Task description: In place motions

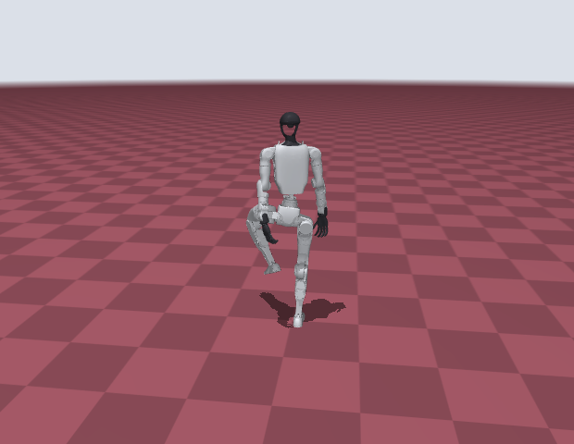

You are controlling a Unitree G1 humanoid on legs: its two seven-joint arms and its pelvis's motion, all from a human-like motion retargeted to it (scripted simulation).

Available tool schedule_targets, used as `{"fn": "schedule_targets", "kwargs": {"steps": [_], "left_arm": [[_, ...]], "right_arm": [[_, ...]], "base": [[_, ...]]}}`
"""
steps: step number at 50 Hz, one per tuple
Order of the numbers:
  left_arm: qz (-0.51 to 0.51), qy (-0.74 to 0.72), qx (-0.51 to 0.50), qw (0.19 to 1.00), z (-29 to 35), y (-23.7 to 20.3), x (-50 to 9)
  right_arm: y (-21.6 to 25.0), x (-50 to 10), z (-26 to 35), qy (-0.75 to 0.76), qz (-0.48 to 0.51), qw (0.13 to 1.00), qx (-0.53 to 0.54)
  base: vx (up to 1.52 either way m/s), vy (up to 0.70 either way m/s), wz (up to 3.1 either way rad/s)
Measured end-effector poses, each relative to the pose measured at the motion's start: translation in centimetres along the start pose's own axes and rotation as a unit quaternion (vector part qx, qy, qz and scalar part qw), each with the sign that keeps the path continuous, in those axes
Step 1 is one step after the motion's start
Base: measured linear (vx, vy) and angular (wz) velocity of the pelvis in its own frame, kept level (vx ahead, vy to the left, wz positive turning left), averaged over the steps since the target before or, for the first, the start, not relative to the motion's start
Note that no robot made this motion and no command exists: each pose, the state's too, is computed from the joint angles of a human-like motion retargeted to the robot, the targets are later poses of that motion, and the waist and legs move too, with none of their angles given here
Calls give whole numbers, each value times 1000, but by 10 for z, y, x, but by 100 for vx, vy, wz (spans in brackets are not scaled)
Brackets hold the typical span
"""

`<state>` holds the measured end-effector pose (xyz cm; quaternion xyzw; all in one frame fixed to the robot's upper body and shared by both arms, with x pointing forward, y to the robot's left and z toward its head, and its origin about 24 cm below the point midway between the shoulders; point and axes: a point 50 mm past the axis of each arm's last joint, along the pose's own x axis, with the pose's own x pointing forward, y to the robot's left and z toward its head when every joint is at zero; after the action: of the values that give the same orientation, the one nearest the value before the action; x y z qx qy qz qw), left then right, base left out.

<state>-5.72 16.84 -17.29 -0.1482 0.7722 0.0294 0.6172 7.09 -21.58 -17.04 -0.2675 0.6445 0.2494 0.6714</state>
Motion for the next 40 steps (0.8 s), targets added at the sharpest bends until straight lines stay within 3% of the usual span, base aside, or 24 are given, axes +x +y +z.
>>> {"fn": "schedule_targets", "kwargs": {"steps": [7,15,22,27,30,35,40], "left_arm": [[1,26,12,1000,-10,2,0],[17,-29,10,999,17,2,-1],[37,-99,54,993,69,1,-10],[69,-193,142,968,152,-12,-40],[66,-223,150,961,166,-12,-48],[75,-223,123,964,169,-3,-52],[66,-172,118,976,141,4,-40]], "right_arm": [[11,1,14,-30,49,998,17],[43,4,-24,34,81,996,10],[67,-5,-81,153,113,981,37],[65,-3,-77,104,100,978,149],[67,-5,-85,125,123,979,106],[51,-1,-65,104,70,989,75],[63,0,-58,83,127,987,47]], "base": [[-3,8,-10],[14,7,13],[14,-3,75],[-27,-15,26],[5,-3,-16],[-16,-4,22],[3,-7,31]]}}
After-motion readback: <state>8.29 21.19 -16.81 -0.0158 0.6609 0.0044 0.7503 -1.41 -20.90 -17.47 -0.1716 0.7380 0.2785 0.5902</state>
